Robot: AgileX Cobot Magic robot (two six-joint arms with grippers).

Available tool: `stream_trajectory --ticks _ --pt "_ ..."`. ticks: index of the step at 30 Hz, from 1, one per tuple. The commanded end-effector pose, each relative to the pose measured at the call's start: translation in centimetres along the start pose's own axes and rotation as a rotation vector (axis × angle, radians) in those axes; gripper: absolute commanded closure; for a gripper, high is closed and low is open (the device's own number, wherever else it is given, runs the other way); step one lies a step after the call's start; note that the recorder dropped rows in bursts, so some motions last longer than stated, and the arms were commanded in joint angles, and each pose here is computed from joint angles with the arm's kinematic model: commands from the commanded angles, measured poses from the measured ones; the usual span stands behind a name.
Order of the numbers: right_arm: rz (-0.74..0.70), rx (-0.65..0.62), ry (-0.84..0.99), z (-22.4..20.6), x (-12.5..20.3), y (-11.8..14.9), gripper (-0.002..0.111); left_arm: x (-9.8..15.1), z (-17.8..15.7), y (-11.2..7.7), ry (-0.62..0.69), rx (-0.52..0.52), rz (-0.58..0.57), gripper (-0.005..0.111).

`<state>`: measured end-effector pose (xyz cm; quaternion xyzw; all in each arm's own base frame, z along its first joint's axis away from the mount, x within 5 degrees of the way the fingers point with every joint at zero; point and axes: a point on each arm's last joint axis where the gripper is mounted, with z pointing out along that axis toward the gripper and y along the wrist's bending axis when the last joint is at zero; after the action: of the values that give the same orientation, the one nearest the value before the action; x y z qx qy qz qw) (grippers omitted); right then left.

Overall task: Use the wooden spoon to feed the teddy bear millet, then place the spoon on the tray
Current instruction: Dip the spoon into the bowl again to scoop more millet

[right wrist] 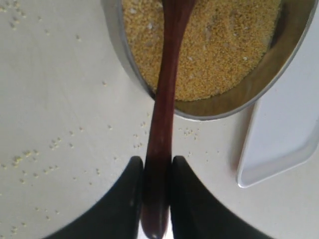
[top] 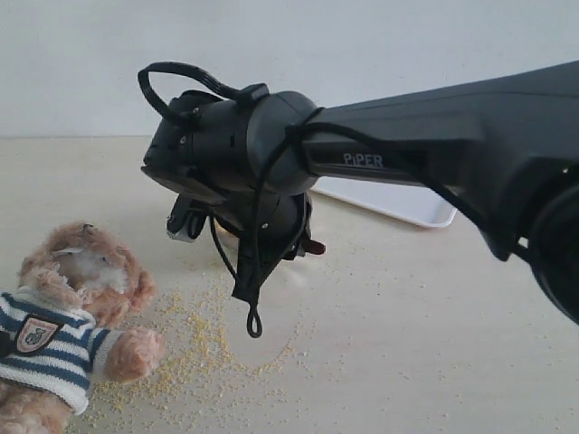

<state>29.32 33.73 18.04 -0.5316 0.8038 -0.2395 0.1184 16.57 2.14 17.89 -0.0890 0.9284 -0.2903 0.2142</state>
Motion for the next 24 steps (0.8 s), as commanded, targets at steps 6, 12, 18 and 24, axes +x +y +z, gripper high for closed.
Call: stream_trajectory --ticks 6,12,18,24 --pt "0.037 -0.060 0.000 -0.1 0.3 -0.4 0.106 0.1 0.0 -0.1 -0.004 0.015 -0.007 0.102" --pt "0.080 -0.112 0.008 0.3 0.6 -0.9 0.106 0.1 0.0 -0.1 -0.004 0.015 -0.007 0.102" --pt "0.105 -0.118 0.001 0.1 1.1 -2.0 0.106 0.1 0.0 -0.1 -0.004 0.015 -0.007 0.102" --pt "0.128 -0.162 -0.007 0.0 1.7 -3.0 0.106 0.1 0.0 -0.1 -0.004 0.015 -0.007 0.102"
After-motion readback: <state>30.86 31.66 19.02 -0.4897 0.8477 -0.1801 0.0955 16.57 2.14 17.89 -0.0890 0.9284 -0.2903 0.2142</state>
